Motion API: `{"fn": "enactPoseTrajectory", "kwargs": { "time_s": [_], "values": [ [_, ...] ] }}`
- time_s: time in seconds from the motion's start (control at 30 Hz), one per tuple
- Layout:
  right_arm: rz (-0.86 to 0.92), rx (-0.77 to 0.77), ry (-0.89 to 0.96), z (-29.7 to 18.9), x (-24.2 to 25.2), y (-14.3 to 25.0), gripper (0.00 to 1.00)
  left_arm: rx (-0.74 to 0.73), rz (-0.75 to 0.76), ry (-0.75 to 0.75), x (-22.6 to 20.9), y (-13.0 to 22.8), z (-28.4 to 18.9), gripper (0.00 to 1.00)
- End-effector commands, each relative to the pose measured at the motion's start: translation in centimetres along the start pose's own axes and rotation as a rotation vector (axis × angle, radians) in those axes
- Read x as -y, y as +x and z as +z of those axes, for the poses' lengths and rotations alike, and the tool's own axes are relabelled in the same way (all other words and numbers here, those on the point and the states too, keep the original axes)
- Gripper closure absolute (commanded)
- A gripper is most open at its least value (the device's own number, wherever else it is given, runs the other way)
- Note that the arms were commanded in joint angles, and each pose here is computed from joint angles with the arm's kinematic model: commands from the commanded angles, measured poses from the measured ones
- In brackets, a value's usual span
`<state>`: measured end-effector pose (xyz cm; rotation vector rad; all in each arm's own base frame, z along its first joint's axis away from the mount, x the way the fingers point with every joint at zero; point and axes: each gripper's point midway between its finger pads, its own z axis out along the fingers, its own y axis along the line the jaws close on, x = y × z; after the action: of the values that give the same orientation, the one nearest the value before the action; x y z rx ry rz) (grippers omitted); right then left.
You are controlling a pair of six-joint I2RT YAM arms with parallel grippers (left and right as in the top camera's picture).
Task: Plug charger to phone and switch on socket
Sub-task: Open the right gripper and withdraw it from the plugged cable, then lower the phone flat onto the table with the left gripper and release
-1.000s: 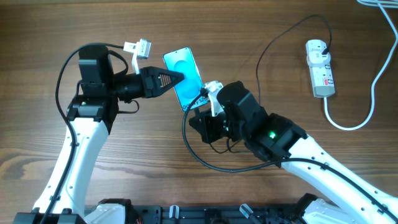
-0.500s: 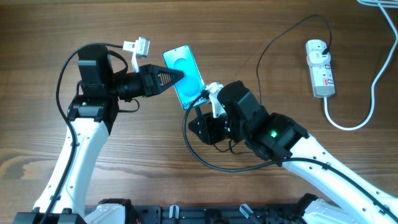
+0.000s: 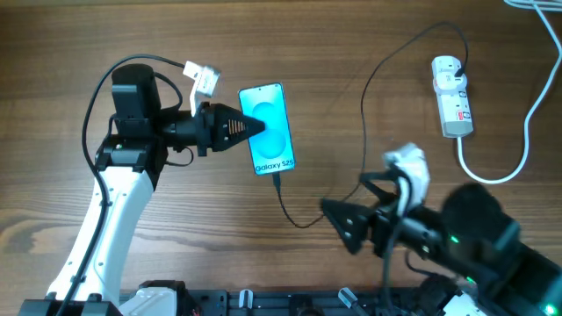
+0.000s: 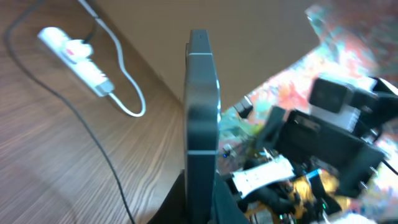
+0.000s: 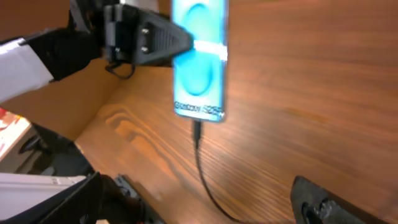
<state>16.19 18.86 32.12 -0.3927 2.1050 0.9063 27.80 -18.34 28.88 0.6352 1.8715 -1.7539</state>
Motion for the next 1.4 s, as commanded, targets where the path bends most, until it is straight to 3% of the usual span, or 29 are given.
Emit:
{"fn": "enactPoseTrajectory", "kwargs": {
  "time_s": [0.0, 0.23, 0.33, 0.43, 0.67, 0.8, 0.93, 1.07, 1.37],
  "values": [
    [-0.007, 0.026, 0.084, -1.4, 1.5, 0.1, 0.01, -0.027, 0.116, 0.099, 2.0, 0.5, -0.2, 0.96],
    [0.010, -0.021, 0.109, -1.3, 2.2, 1.2, 0.00, -0.008, 0.172, 0.034, 0.9, 0.3, -0.1, 0.96],
    [0.082, -0.083, 0.151, -1.3, 3.1, 2.8, 0.00, 0.006, -0.047, -0.225, -3.9, 1.7, -0.5, 0.96],
    [0.172, -0.134, 0.190, -0.7, 3.7, 3.9, 0.00, -0.005, -0.180, -0.239, -5.1, 2.5, -0.2, 0.96],
    [0.250, -0.270, 0.287, 2.1, 5.2, 5.9, 0.00, -0.067, -0.284, -0.258, -11.0, 4.2, 2.2, 0.96],
    [0.282, -0.396, 0.341, 4.2, 6.0, 7.9, 0.00, -0.065, -0.316, -0.383, -14.8, 5.0, 1.8, 0.96],
    [0.296, -0.533, 0.432, 7.1, 7.6, 10.2, 0.00, -0.075, -0.370, -0.622, -18.3, 6.6, -0.2, 0.96],
    [0.352, -0.773, 0.468, 8.1, 8.0, 14.5, 0.00, -0.085, -0.390, -0.710, -19.4, 7.3, -1.2, 0.96],
    [0.364, -0.822, 0.459, 8.6, 7.9, 15.4, 0.00, -0.113, -0.398, -0.648, -23.3, 8.9, 0.0, 0.96]
  ]
}}
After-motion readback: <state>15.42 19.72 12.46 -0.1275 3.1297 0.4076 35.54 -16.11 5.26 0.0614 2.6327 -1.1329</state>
